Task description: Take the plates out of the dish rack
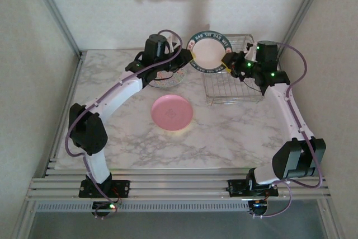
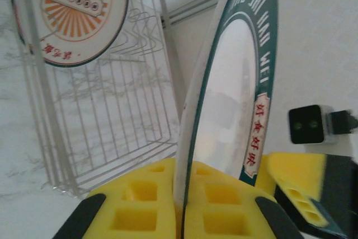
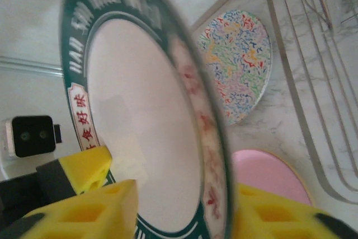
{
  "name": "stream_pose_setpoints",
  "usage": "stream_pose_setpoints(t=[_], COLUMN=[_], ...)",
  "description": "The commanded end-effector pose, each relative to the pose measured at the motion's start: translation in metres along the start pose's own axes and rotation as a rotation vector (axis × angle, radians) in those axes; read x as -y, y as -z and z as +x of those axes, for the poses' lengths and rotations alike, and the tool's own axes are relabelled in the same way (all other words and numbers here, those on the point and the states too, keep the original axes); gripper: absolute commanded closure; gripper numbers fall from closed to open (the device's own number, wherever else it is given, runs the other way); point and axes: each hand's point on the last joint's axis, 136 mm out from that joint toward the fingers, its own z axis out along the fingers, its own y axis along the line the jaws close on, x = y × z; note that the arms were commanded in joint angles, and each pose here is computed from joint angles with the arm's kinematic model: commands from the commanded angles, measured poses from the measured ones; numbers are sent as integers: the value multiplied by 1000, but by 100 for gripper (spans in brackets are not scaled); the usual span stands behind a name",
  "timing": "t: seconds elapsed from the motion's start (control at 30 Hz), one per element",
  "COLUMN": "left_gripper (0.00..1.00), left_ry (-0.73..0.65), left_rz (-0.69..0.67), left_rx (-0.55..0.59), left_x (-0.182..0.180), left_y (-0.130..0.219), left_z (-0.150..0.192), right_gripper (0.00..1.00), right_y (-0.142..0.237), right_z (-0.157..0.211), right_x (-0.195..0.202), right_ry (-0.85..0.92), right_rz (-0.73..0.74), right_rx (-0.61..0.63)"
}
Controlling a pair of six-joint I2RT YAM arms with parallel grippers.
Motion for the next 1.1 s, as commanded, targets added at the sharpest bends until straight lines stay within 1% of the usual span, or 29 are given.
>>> stream_pose_setpoints(t=[0.0,0.07,0.13,0.23,0.33,0.47,0.63,0.8,0.9,1.07], left_gripper=[100,100,100,100,100,100,100,100,100,100], left_ry=[-39,-41,-49,-53,-41,17,69,107,122,144], left_rz=[34,20,-2,-39,-91,-128,-167,-277,-338,-373], left_rx=[37,34,26,4,-21,-44,-86,-133,-143,-129], left_x=[10,5,-3,-21,-49,-89,-133,-182,-203,-220], left_y=[29,39,51,68,86,104,115,125,128,123], left_z=[-15,-16,-12,-3,13,39,78,112,123,125], right_gripper=[46,41,37,36,33,32,32,31,31,31], right_y=[23,31,35,37,35,30,27,25,23,20], right_z=[-5,-4,2,15,41,81,119,135,137,136], right_x=[-18,-22,-31,-44,-56,-61,-51,-36,-33,-33], right_ry=[176,266,381,526,701,866,936,966,973,960], right_rz=[60,95,98,70,27,-54,-122,-93,-77,-68], right_rx=[93,137,167,180,164,83,-16,-78,-87,-85])
